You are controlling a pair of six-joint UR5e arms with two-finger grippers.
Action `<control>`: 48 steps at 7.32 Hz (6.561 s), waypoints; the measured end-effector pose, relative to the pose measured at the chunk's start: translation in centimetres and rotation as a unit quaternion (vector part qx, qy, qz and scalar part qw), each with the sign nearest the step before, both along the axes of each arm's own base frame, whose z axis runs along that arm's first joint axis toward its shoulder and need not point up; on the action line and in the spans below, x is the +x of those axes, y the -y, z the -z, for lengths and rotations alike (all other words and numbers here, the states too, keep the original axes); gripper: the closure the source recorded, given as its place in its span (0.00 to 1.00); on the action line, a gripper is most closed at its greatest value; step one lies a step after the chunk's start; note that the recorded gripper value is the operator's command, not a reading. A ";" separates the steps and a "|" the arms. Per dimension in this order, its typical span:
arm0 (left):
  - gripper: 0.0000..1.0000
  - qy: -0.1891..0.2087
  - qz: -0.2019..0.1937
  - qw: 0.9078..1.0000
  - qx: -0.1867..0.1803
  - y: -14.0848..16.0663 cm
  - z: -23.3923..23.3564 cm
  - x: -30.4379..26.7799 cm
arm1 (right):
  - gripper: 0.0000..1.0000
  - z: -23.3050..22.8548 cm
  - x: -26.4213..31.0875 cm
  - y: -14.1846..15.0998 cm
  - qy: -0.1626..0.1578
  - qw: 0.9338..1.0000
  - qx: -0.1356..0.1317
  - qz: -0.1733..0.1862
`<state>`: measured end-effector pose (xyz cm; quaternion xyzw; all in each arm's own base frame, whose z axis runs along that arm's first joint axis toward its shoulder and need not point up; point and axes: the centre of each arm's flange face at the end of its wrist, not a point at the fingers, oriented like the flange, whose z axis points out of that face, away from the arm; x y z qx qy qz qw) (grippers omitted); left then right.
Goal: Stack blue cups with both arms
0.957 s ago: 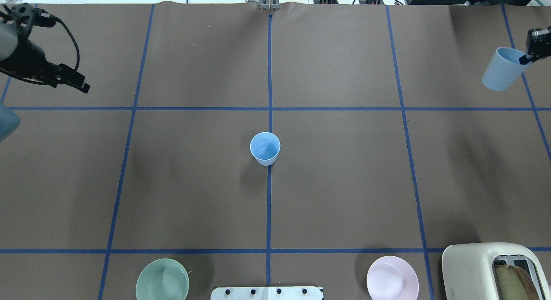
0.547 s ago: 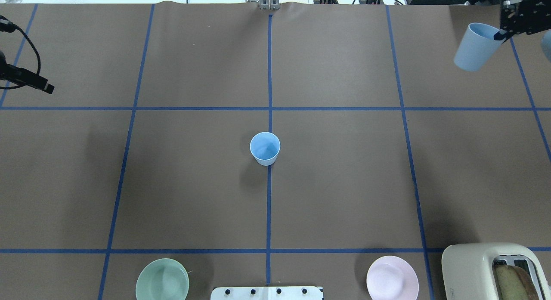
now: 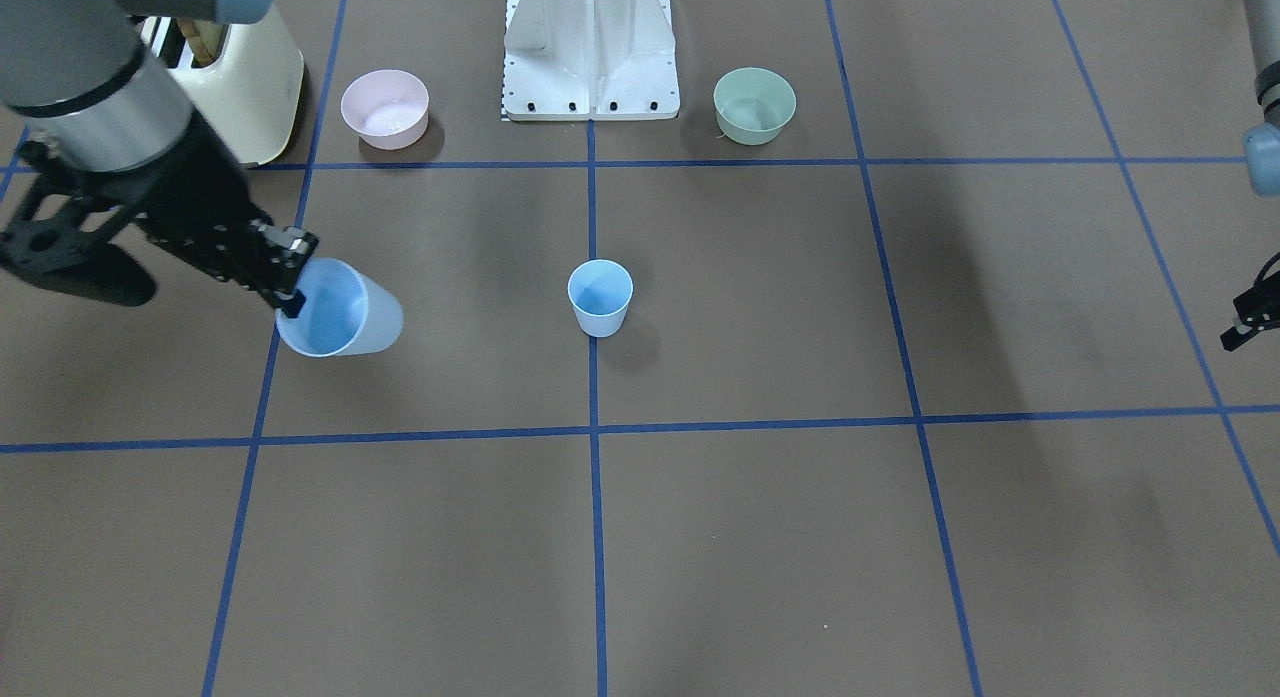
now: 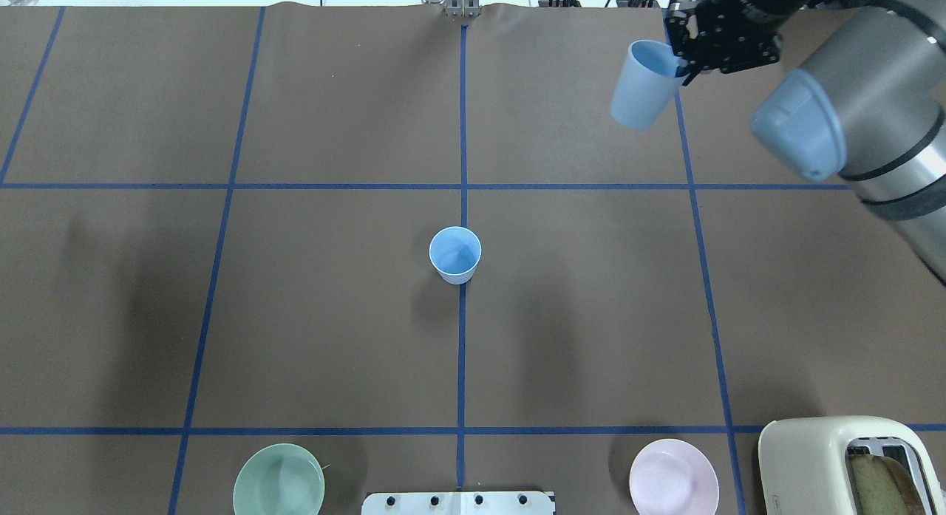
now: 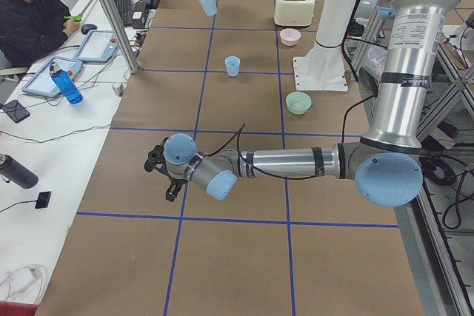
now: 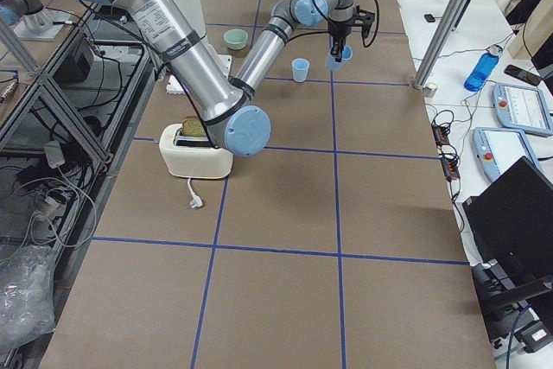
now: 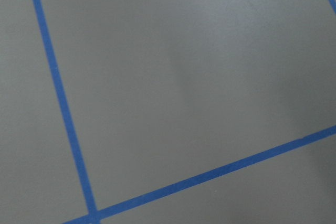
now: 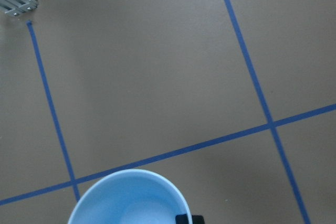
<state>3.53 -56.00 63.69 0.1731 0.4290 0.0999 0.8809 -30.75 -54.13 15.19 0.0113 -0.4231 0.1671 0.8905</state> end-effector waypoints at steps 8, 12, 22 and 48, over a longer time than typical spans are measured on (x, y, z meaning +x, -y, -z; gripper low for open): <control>0.02 0.000 0.004 1.000 -0.002 -0.5 -0.6 -0.9 | 1.00 5.5 -19.2 -7.7 -0.052 0.995 0.080 -0.002; 0.02 0.000 0.006 1.000 -0.005 -0.6 -0.8 -1.2 | 1.00 4.8 -22.0 -9.2 -0.055 0.994 0.089 0.004; 0.02 0.000 0.006 1.000 -0.005 -0.5 -0.8 -1.2 | 1.00 3.2 -21.6 -10.0 -0.059 0.994 0.090 0.004; 0.02 -0.041 -0.005 0.999 -0.014 -0.9 -0.3 -2.1 | 0.00 -37.7 30.5 1.8 -0.039 0.986 0.093 0.132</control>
